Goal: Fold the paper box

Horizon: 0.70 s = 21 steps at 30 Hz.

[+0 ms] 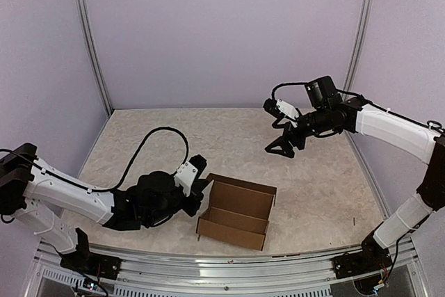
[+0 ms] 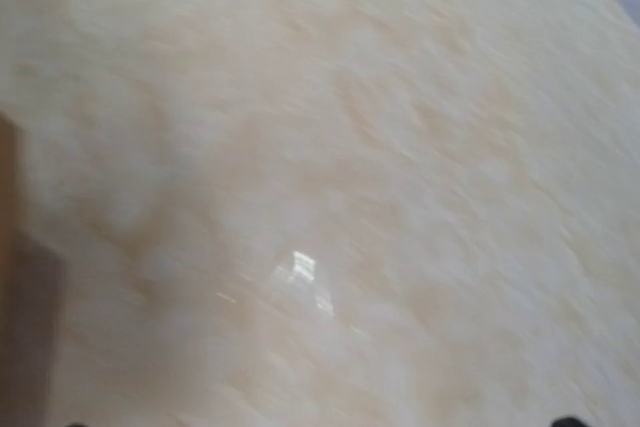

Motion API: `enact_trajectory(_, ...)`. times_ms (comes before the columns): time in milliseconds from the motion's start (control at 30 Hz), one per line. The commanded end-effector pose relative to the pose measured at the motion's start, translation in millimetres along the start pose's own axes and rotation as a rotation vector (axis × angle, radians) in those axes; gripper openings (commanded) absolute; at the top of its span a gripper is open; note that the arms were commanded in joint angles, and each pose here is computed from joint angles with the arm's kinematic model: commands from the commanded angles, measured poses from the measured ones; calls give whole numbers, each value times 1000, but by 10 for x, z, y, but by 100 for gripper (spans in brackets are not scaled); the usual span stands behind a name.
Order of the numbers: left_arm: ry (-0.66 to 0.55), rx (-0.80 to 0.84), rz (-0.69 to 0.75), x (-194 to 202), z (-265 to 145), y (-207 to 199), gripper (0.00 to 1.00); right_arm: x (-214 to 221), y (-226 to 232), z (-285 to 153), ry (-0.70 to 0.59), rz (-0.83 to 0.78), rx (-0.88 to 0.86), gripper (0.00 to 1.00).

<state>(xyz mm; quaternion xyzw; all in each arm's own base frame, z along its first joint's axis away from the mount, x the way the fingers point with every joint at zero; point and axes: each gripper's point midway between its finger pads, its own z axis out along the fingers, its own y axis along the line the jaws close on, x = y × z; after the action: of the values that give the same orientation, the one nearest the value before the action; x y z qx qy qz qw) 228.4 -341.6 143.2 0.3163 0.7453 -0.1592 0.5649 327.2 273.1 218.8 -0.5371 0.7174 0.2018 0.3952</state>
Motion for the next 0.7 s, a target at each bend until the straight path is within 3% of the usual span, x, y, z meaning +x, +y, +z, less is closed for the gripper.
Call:
enact_trajectory(0, -56, -40, -5, -113, -108, 25, 0, -293, 492, -37, -65, -53, -207, 100)
enact_trajectory(233, -72, -44, 28, -99, -161, -106, 0, -99, 838, 162, 63, -80, -287, 100)
enact_trajectory(500, -74, -70, 58, 70, -327, -206, 0, -102, 879, 161, 77, -124, -245, 100)
enact_trajectory(667, -53, -69, 77, 230, -442, -319, 0, -56, 1180, 171, 75, -190, -313, 100)
